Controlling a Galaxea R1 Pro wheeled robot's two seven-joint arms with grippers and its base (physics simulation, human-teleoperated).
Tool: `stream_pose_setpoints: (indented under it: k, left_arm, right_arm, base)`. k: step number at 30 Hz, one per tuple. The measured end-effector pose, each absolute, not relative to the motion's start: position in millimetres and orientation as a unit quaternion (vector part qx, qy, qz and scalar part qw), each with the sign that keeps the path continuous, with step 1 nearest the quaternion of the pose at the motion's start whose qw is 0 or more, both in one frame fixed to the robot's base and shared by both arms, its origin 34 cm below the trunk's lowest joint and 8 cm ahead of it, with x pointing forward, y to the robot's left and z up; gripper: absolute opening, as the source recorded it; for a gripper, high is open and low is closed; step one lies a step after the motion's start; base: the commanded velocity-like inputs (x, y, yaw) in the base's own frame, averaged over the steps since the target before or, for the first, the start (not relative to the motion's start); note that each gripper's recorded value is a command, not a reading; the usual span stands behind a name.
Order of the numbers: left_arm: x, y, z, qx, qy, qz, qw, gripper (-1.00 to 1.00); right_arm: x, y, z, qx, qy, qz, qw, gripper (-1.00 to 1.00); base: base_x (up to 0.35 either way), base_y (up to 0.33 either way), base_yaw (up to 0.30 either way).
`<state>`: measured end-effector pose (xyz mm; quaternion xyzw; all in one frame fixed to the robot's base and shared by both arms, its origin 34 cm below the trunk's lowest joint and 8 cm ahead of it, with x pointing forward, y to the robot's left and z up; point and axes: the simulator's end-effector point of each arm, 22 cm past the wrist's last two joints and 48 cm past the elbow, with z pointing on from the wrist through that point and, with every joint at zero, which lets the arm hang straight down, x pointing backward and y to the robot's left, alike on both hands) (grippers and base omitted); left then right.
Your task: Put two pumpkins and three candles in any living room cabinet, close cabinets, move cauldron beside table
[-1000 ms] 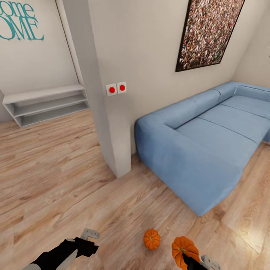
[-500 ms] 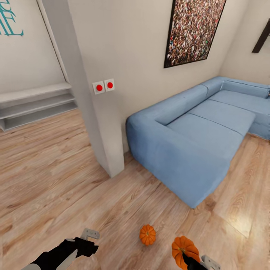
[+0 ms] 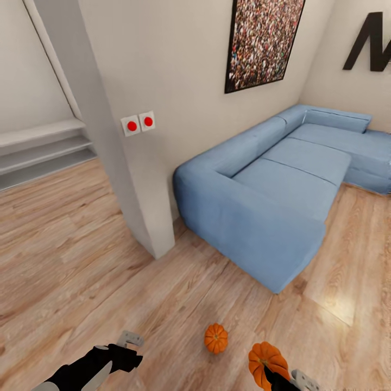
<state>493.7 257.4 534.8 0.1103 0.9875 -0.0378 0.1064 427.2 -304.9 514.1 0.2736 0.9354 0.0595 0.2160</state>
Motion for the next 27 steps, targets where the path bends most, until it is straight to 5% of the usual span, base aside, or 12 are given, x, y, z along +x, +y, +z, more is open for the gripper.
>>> stream_pose_setpoints:
  k: [27]
  left_arm:
    - [480.6, 257.4, 522.3, 0.11, 0.989, -0.04, 0.089, 1.0]
  right_arm:
    - [410.1, -301.9, 502.5, 0.276, 0.94, 0.058, 0.19, -1.0]
  base:
    - [0.033, 0.005, -0.178]
